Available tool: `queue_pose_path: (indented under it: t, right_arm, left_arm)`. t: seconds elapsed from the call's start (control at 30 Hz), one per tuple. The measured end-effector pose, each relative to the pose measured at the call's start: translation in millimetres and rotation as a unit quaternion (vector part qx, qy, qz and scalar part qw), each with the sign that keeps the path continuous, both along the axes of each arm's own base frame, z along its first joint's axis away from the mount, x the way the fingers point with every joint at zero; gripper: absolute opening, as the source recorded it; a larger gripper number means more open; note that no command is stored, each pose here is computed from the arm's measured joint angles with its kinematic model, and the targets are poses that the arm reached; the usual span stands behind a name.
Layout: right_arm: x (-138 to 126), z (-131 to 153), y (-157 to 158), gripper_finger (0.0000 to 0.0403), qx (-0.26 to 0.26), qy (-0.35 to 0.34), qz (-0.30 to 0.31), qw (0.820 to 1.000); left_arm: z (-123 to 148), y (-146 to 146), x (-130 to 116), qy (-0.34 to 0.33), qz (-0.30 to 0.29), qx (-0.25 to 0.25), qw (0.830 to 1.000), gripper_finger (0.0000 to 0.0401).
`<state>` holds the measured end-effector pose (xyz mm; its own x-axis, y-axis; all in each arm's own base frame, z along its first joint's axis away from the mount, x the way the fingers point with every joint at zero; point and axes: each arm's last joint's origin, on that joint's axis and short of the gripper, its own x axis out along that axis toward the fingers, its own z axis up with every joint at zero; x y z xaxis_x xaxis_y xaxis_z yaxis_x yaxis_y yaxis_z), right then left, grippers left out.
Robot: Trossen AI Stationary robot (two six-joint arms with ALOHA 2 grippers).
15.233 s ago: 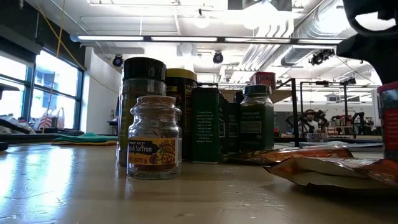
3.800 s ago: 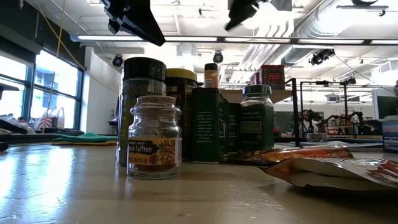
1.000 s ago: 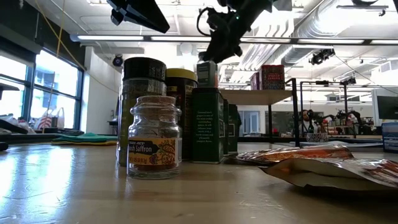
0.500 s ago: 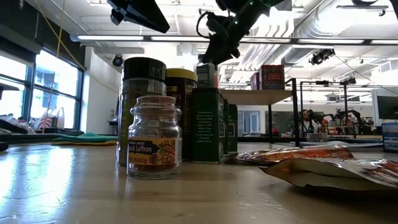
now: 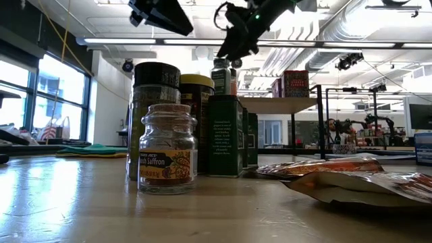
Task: Shelf spices
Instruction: Put the green seasoning bottle on the shelf
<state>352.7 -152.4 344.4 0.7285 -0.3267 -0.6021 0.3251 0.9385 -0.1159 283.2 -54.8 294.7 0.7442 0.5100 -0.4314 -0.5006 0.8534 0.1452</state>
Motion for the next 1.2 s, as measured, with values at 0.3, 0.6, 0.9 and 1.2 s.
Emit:
queue_pose_path:
  t: [0.3, 0.6, 0.9, 1.2]
  right_arm:
    - [-52.8, 47.3, 54.0, 0.0251, -0.052, 0.042, -0.073, 0.995]
    - [-111.1, 53.0, 136.9, 0.0251, -0.058, 0.027, -0.115, 0.991]
    - [-132.7, 11.5, 182.4, 0.0251, -0.038, -0.048, -0.173, 0.983]
    - [-131.8, -4.2, 196.4, 0.0251, -0.015, -0.062, -0.177, 0.982]
  left_arm:
    - [9.8, 60.2, 15.8, 0.002, -0.071, 0.020, 0.997, 0.0165]
    - [30.7, 137.6, 14.5, -0.087, -0.119, 0.058, 0.987, 0.0265]
    - [14.3, 179.0, 35.0, -0.079, -0.102, 0.055, 0.990, 0.0291]
    - [1.0, 205.9, 51.6, -0.057, -0.070, 0.036, 0.995, 0.0291]
